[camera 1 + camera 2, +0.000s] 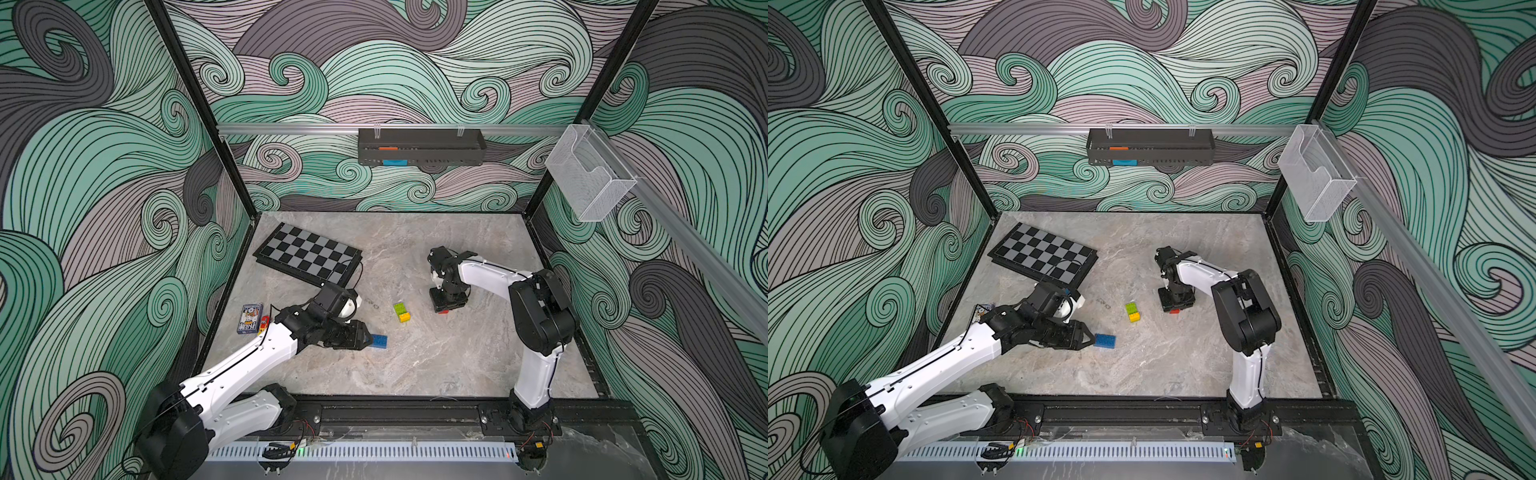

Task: Assemble the number 5 with lego
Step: Pick up the lego brick from the center of the board.

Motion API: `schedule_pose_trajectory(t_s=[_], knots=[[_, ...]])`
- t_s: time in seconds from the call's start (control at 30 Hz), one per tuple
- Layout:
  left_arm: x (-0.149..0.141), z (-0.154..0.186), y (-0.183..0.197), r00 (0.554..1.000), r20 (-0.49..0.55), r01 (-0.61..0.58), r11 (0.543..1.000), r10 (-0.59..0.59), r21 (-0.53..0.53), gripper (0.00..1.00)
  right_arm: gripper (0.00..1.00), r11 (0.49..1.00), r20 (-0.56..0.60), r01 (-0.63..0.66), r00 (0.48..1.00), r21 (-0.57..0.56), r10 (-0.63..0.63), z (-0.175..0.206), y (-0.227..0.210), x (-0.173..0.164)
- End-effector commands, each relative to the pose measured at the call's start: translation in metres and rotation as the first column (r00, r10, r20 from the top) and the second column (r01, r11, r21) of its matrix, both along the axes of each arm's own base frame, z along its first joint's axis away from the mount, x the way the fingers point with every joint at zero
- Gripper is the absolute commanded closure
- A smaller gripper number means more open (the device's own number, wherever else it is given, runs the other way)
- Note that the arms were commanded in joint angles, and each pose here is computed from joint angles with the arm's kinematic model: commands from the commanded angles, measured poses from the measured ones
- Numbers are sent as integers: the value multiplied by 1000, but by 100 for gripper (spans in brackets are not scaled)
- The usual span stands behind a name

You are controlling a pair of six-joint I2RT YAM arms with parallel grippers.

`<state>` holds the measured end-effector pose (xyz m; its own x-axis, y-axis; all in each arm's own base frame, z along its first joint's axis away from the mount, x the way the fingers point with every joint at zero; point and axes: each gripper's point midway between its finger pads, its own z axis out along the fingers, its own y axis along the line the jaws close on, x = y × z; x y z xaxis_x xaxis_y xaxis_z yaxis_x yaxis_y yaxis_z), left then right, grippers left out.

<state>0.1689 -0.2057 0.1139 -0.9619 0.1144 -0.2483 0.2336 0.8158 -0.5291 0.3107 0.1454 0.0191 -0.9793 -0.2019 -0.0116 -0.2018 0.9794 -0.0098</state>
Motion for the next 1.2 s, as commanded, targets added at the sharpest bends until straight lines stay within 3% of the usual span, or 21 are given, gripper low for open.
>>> schedule_pose_trajectory(t_s=[0.0, 0.2, 0.5, 0.63, 0.8, 0.9, 1.17], knots=[[2, 3, -2, 1000, 15, 17, 1000, -18, 9, 51, 51, 1000, -5, -2, 1000, -4, 2, 2, 2, 2], [3, 2, -1, 1000, 19, 16, 1000, -16, 16, 51, 65, 1000, -19, -2, 1000, 3, 2, 0, 4, 2], [4, 1, -2, 1000, 18, 21, 1000, -21, 21, 51, 68, 1000, -36, -14, 999, -7, 14, -4, 1, -4], [5, 0, -2, 1000, 17, 20, 1000, -21, 24, 51, 59, 1000, -49, -16, 999, -6, 16, -6, 2, -6], [5, 0, -2, 1000, 17, 20, 1000, -20, 24, 51, 65, 1000, -43, -16, 999, -12, 16, -6, 2, -5], [5, 1, -1, 1000, 19, 17, 1000, -17, 25, 51, 75, 1000, -35, -17, 999, -5, 17, -3, 3, -4], [6, -2, 1, 1000, 18, 11, 999, -12, 41, 51, 81, 993, 34, -58, 998, 99, 55, 36, 34, -10]])
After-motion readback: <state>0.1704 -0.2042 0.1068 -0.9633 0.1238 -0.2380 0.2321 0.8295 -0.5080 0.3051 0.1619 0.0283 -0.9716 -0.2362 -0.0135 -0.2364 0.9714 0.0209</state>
